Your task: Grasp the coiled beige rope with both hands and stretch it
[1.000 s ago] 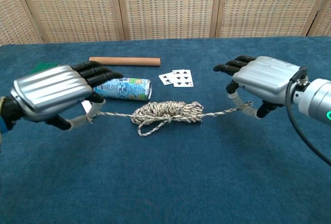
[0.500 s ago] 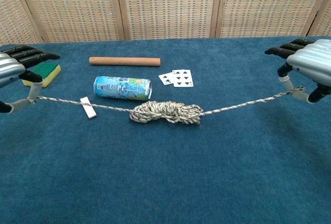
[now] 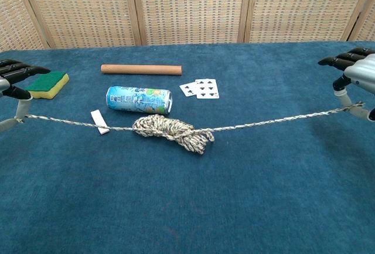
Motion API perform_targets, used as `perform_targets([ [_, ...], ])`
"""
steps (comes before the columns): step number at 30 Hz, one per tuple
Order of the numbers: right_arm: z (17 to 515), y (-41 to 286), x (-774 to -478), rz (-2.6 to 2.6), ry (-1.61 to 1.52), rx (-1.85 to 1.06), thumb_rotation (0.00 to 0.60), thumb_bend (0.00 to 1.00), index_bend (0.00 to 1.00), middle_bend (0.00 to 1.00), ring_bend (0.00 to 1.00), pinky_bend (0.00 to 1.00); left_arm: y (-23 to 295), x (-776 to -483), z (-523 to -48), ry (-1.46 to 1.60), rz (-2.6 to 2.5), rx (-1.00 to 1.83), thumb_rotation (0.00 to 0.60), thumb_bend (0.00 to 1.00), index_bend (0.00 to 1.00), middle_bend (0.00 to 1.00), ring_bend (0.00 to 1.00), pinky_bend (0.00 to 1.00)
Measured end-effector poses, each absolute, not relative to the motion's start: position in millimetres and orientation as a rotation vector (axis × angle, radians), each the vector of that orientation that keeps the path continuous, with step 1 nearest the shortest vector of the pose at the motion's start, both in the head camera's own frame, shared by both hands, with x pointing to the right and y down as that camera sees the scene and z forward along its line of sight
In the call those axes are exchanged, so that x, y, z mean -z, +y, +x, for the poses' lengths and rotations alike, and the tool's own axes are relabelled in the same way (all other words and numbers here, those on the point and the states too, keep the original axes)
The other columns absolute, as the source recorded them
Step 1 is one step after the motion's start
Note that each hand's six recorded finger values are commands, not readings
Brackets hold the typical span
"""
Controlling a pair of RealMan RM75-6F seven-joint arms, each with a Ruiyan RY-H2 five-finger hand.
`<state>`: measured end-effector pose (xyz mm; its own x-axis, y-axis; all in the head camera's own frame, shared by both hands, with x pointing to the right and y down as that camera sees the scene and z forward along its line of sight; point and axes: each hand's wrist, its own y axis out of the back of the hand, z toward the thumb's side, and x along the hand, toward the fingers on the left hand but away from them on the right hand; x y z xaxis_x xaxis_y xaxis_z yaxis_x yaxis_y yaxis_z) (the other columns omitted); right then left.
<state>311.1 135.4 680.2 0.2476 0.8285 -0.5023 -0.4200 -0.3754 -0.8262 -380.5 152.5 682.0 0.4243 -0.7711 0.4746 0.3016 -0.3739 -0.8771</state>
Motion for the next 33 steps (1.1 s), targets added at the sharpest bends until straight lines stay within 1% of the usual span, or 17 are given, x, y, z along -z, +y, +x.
perform_targets([
  [1,311.7,135.7,-680.3,-1.395,-0.417,-1.405,0.6,0.43,0.62,0.0,0.0,0.0,152.7,-682.0,-380.2,0.428,-1.568,1.207,0.6,0.46,0.65,0.0,0.0,0.0],
  [2,312.4,136.1,-680.4,-1.395,-0.418,-1.407,0.6,0.41,0.54,0.0,0.0,0.0,153.0,-682.0,-380.1,0.428,-1.57,1.207,0.6,0.44,0.62,0.0,0.0,0.0],
  [3,313.5,136.8,-680.4,-1.396,-0.421,-1.411,0.6,0.37,0.43,0.0,0.0,0.0,153.3,-682.0,-380.2,0.429,-1.572,1.206,0.6,0.38,0.49,0.0,0.0,0.0],
  [4,314.0,137.3,-680.2,-1.398,-0.424,-1.414,0.6,0.33,0.34,0.0,0.0,0.0,153.8,-682.0,-380.4,0.431,-1.578,1.207,0.6,0.28,0.3,0.0,0.0,0.0],
  [5,314.3,137.7,-679.8,-1.401,-0.43,-1.416,0.6,0.26,0.22,0.0,0.0,0.0,154.2,-681.8,-380.8,0.432,-1.585,1.208,0.6,0.19,0.18,0.0,0.0,0.0],
  [6,314.6,138.1,-678.7,-1.408,-0.441,-1.417,0.6,0.19,0.14,0.0,0.0,0.0,154.6,-681.3,-381.3,0.435,-1.591,1.21,0.6,0.09,0.04,0.0,0.0,0.0],
  [7,314.7,138.1,-677.1,-1.409,-0.451,-1.415,0.6,0.14,0.1,0.0,0.0,0.0,154.8,-679.8,-381.7,0.447,-1.602,1.212,0.6,0.03,0.0,0.0,0.0,0.0],
  [8,315.0,137.7,-674.6,-1.404,-0.46,-1.41,0.6,0.09,0.06,0.0,0.0,0.0,154.7,-677.7,-381.7,0.464,-1.613,1.211,0.6,0.0,0.0,0.0,0.0,0.0],
  [10,315.4,137.2,-665.7,-1.384,-0.494,-1.388,0.6,0.02,0.03,0.0,0.0,0.0,154.3,-670.0,-381.9,0.52,-1.645,1.207,0.6,0.0,0.0,0.0,0.0,0.0],
  [12,317.5,138.2,-653.9,-1.379,-0.563,-1.364,0.6,0.0,0.01,0.0,0.0,0.0,154.4,-660.8,-382.4,0.578,-1.673,1.202,0.6,0.0,0.0,0.0,0.0,0.0],
  [15,324.3,144.0,-635.1,-1.407,-0.695,-1.324,0.6,0.0,0.0,0.0,0.0,0.0,158.0,-643.3,-384.6,0.689,-1.721,1.204,0.6,0.0,0.0,0.0,0.0,0.0],
  [18,336.9,159.3,-616.4,-1.447,-0.837,-1.293,0.6,0.0,0.0,0.0,0.0,0.0,169.2,-621.8,-388.9,0.818,-1.765,1.217,0.6,0.0,0.0,0.0,0.0,0.0],
  [21,352.0,183.2,-600.5,-1.481,-0.953,-1.282,0.6,0.0,0.0,0.0,0.0,0.0,186.4,-597.6,-398.6,0.931,-1.77,1.25,0.6,0.0,0.0,0.0,0.0,0.0],
  [25,359.7,204.9,-587.4,-1.477,-0.998,-1.267,0.6,0.0,0.0,0.0,0.0,0.0,214.7,-570.3,-415.0,1.004,-1.711,1.33,0.6,0.0,0.0,0.0,0.0,0.0],
  [28,360.0,220.2,-578.6,-1.476,-1.009,-1.247,0.6,0.0,0.0,0.0,0.0,0.0,228.9,-557.7,-417.3,1.029,-1.712,1.342,0.6,0.0,0.0,0.0,0.0,0.0],
  [33,354.6,238.2,-568.1,-1.477,-1.011,-1.225,0.6,0.0,0.0,0.0,0.0,0.0,243.6,-547.0,-416.9,1.044,-1.716,1.321,0.6,0.0,0.0,0.0,0.0,0.0],
])
